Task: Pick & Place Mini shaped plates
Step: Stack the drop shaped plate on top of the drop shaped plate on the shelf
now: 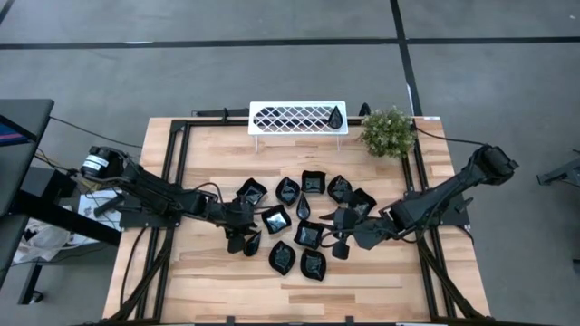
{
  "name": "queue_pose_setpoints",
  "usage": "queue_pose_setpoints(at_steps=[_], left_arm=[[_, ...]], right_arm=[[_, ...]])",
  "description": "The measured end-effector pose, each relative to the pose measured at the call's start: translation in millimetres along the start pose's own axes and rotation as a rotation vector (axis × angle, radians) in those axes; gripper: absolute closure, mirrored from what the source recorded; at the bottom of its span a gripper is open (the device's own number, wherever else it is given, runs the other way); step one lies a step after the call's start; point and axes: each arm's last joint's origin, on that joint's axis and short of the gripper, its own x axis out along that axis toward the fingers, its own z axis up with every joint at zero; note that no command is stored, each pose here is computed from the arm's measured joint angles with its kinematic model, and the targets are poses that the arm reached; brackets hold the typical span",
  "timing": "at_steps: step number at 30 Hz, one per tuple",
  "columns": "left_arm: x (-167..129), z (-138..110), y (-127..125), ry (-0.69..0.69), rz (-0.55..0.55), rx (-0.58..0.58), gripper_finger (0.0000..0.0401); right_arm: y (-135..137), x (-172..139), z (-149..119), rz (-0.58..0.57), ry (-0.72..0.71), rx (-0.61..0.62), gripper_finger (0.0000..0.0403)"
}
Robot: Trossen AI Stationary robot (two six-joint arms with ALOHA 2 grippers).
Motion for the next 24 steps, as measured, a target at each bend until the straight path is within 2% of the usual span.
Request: queue_pose_setpoints(at_steps=[9, 24], left_arm=[[8, -4, 2, 0.021, 0.022, -0.002, 0.0268], [10, -4, 1, 0.018, 0.007, -0.007, 0.0276]], right_arm=[[0, 0, 0, 0.001, -0.003, 0.003, 0.0335], [0, 0, 1, 0.002, -0.004, 0.004, 0.0335]])
